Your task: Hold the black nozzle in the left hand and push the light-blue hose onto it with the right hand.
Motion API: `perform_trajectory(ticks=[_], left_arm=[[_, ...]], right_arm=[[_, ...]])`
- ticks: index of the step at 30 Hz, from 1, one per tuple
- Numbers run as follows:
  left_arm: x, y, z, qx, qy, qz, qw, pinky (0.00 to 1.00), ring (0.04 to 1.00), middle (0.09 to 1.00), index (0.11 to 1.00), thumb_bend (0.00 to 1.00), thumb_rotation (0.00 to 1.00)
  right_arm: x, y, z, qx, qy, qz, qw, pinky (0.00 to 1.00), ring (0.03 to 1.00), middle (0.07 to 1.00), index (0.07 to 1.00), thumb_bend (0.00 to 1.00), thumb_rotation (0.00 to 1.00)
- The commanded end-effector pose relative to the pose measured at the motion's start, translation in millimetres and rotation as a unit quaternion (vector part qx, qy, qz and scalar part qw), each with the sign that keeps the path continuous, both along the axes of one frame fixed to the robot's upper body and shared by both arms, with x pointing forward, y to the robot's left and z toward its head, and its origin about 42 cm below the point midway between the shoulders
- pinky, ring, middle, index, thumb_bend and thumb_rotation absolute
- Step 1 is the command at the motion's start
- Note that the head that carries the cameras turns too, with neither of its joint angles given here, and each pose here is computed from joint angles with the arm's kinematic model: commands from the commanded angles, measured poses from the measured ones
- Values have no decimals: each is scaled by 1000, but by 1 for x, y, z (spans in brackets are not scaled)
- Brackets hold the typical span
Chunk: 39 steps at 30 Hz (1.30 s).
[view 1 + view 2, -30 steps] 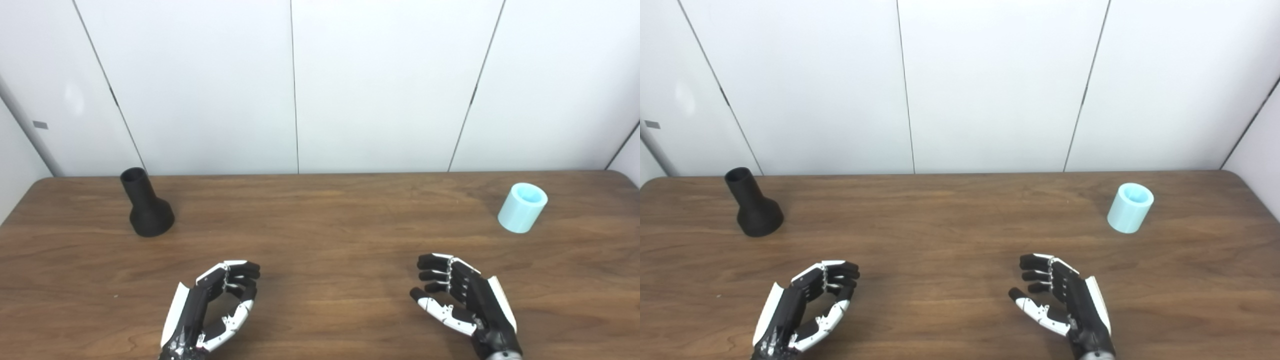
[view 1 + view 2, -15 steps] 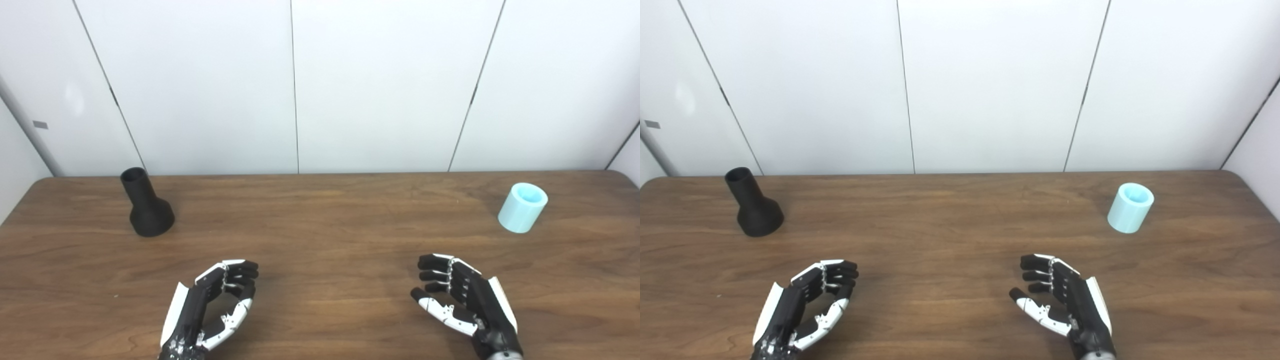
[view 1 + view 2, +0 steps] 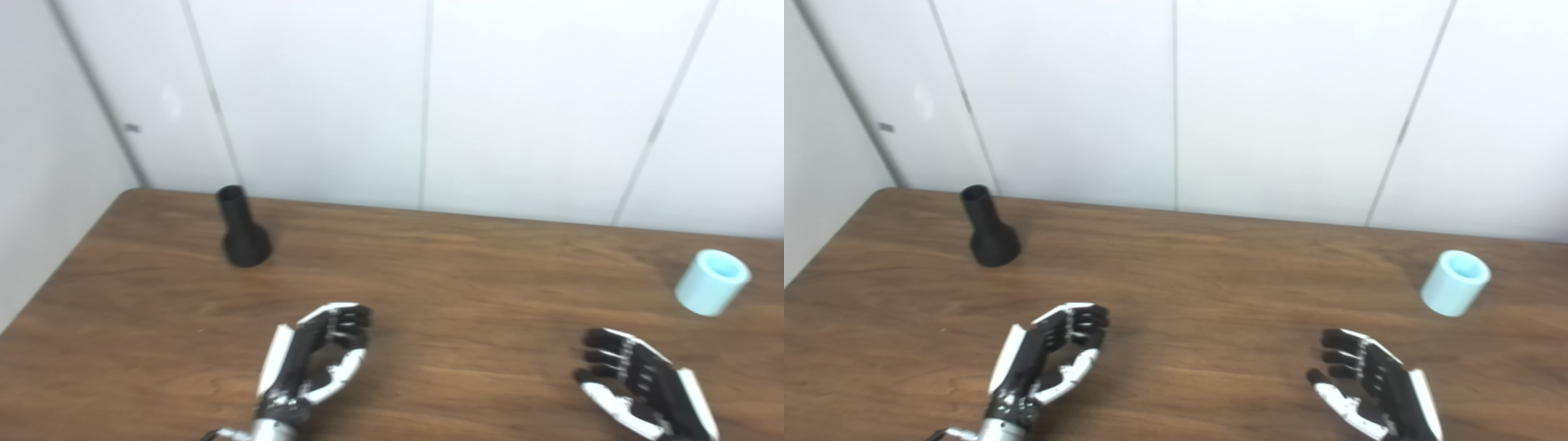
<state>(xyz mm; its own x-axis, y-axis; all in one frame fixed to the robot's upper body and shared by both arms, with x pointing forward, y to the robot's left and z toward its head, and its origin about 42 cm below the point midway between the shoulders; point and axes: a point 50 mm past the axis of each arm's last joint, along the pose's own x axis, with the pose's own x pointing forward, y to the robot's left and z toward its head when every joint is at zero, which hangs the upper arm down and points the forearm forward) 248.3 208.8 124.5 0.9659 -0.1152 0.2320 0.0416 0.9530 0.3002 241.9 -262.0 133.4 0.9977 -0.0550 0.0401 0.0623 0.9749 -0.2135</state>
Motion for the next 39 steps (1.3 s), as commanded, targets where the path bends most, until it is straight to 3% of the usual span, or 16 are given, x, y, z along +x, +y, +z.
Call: perform_trajectory(ticks=[1,9,12,15,18,23,28,33,39], left_arm=[[0,-5,1,2,-8,4,1000,536,621,657,650,254,163],[-1,-6,3,3,-13,16,1000,523,612,650,644,260,183],[-2,-2,10,2,-24,37,999,460,570,620,645,321,207],[-1,5,20,-1,-33,79,996,529,634,661,663,485,294],[2,14,29,-27,-29,103,994,587,689,713,713,606,276],[15,48,31,21,-26,138,990,740,837,855,878,786,338],[30,77,39,49,-25,163,985,754,856,884,909,854,346],[39,86,61,74,-18,176,981,726,855,896,928,820,309],[55,98,64,96,-36,200,974,750,837,874,922,904,441]], right_arm=[[5,-3,13,-9,-40,12,999,623,681,702,670,268,5],[5,-4,15,-9,-39,11,999,641,697,711,676,264,0],[5,-5,15,-8,-38,14,999,636,697,715,681,262,0],[6,-7,15,1,-37,14,999,642,701,718,684,264,0],[7,-8,16,0,-36,13,999,646,705,721,686,251,0],[6,-10,19,-1,-33,13,999,634,705,722,689,242,0],[6,-8,20,-2,-34,14,999,644,708,722,687,238,0],[6,-6,21,-2,-36,18,999,657,719,729,694,223,0],[12,-6,19,-7,-35,17,999,655,716,730,690,210,0]])
